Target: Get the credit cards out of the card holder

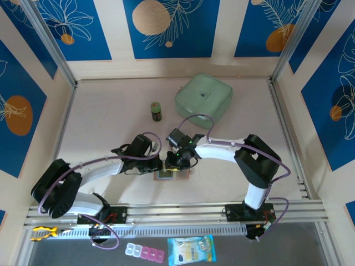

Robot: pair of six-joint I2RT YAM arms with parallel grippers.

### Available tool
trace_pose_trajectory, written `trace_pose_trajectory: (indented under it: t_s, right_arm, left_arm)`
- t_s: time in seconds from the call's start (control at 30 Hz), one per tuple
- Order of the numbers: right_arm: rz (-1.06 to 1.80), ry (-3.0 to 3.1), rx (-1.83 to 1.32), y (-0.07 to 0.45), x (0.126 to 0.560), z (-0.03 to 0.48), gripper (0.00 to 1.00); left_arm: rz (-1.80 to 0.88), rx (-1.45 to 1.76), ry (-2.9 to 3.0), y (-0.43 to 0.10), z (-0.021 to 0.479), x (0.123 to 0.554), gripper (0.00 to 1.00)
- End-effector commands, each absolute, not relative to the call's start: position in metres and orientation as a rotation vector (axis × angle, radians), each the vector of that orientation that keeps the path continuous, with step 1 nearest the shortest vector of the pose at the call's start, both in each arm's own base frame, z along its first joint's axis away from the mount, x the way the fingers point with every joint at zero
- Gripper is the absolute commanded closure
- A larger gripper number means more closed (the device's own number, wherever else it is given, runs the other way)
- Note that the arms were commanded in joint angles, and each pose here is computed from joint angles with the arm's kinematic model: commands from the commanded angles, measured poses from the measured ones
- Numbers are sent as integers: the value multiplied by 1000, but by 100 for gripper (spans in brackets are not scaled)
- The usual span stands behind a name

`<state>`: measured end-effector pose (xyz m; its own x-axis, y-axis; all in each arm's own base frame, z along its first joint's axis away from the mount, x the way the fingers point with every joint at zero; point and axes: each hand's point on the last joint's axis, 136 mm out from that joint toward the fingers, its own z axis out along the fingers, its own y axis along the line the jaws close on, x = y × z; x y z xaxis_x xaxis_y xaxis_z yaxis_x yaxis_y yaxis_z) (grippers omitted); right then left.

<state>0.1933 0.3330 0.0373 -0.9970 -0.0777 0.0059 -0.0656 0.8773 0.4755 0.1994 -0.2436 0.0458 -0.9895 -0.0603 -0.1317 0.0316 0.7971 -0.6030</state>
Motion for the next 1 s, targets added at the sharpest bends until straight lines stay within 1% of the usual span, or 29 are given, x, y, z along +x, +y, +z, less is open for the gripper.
trace_pose_trajectory:
  t_s: [0.0, 0.3, 0.57, 0.97]
  right_arm:
    - [-781, -3011, 114, 341, 196, 41, 77]
    - [-767, -3012, 101, 339, 198, 34, 77]
    - [-735, -3004, 77, 335, 196, 25, 77]
    - [-663, -3039, 76, 323, 196, 28, 76]
  left_arm:
    - [-928, -11, 2873, -239, 36, 198, 97]
    - [-897, -2, 2898, -235, 32, 196, 100]
    - [-879, 2, 2918, -232, 28, 193, 100]
    - [-875, -8, 2919, -230, 28, 191, 100]
